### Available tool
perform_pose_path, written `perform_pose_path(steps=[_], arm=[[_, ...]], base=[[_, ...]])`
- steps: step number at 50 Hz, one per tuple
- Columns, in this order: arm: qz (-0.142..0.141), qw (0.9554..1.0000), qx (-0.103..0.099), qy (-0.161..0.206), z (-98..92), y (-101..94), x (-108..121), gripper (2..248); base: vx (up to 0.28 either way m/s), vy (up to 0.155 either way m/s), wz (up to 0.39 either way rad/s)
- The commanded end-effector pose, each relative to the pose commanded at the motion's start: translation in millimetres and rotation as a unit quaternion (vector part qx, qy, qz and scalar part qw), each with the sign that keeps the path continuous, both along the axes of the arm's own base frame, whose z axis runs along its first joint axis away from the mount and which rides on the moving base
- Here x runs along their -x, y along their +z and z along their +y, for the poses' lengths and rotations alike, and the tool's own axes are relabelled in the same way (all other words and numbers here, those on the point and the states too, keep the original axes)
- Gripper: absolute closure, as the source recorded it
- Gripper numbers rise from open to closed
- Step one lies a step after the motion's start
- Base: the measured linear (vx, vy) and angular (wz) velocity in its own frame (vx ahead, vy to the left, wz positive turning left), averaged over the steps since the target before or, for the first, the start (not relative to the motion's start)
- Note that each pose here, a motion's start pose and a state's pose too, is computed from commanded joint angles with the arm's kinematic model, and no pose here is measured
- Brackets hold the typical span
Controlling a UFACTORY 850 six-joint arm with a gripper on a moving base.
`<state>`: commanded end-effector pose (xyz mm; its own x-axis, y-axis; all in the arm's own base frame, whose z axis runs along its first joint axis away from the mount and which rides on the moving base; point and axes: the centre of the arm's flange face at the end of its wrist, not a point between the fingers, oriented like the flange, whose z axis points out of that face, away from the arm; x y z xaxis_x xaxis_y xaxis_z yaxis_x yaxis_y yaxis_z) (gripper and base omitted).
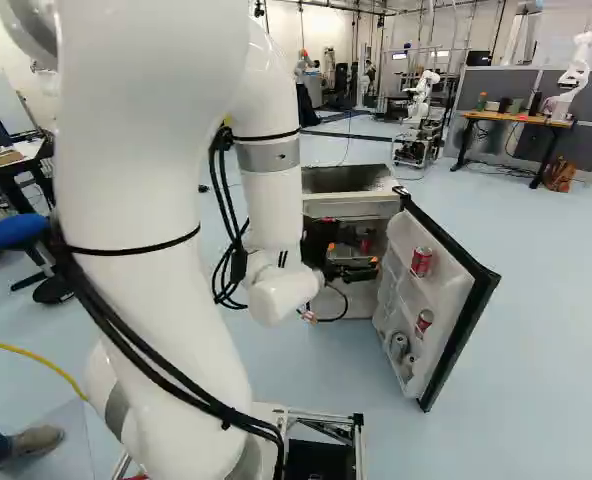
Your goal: Grab a drink from the fridge
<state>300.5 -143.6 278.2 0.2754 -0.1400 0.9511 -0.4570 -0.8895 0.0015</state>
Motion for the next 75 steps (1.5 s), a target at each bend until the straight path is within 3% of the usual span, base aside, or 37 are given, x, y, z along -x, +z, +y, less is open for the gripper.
perform_pose_path(steps=[21,40,75], arm=[[0.006,0.9975,-0.007,0.070,-12.8,-26.7,-46,3],[0.008,0.9926,-0.011,0.121,-23.6,-54.0,-86,3],[0.003,0.9900,-0.008,0.140,-42.7,-109.6,-158,3]], base=[[0.000,0.000,0.000],[0.000,0.000,0.000],[0.000,0.000,0.000]])
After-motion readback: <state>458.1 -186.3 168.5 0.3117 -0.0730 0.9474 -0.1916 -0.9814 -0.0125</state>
